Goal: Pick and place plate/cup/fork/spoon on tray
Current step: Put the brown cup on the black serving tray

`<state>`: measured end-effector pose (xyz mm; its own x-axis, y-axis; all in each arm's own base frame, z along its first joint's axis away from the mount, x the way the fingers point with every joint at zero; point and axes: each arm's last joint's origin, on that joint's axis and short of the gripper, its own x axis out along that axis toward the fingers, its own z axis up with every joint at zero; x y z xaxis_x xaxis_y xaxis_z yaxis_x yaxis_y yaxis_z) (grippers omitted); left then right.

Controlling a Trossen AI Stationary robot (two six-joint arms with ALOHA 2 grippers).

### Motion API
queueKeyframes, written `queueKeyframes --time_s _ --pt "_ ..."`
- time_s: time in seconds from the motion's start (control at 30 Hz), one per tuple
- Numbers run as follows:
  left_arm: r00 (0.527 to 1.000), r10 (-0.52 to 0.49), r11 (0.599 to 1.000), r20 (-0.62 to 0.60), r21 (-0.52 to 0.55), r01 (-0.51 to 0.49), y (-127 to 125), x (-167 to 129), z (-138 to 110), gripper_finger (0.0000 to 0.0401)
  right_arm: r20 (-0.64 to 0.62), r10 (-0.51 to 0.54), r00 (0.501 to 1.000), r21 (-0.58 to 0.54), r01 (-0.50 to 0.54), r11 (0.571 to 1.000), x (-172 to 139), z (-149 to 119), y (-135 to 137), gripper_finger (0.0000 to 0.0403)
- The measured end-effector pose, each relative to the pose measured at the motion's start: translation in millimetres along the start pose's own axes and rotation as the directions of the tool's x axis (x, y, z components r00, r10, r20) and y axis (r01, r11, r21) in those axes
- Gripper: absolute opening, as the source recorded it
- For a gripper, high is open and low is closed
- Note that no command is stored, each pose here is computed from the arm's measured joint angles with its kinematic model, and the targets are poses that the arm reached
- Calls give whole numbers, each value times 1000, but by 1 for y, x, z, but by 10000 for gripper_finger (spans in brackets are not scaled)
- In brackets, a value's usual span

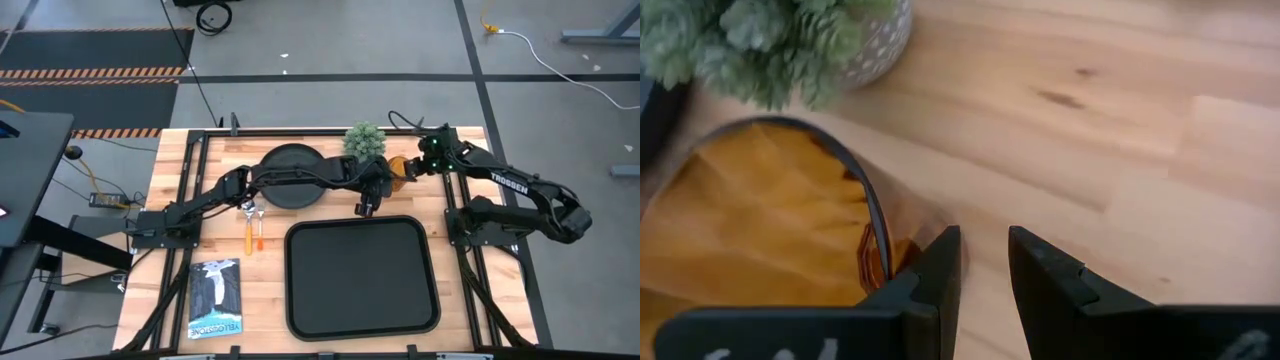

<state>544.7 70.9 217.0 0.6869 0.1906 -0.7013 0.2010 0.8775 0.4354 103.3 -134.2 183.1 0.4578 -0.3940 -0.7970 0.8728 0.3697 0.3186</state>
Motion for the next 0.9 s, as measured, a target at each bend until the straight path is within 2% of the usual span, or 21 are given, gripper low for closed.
queueKeyframes --time_s 0.1,0.23,0.7,0.9 --pt "999 39 998 -9 50 -39 -2 -2 5 172 -32 26 999 -14 -26 1000 3 -2 3 93" --pt "998 55 996 9 67 -55 -2 -5 9 172 -62 74 995 -33 -76 997 6 -4 9 93" --pt "999 31 996 -34 82 -29 -2 -8 5 172 -102 159 982 -95 -169 981 7 -11 26 93" --pt "995 3 995 -98 96 6 1 -8 -4 172 -115 171 979 -114 -184 976 7 -13 30 93"
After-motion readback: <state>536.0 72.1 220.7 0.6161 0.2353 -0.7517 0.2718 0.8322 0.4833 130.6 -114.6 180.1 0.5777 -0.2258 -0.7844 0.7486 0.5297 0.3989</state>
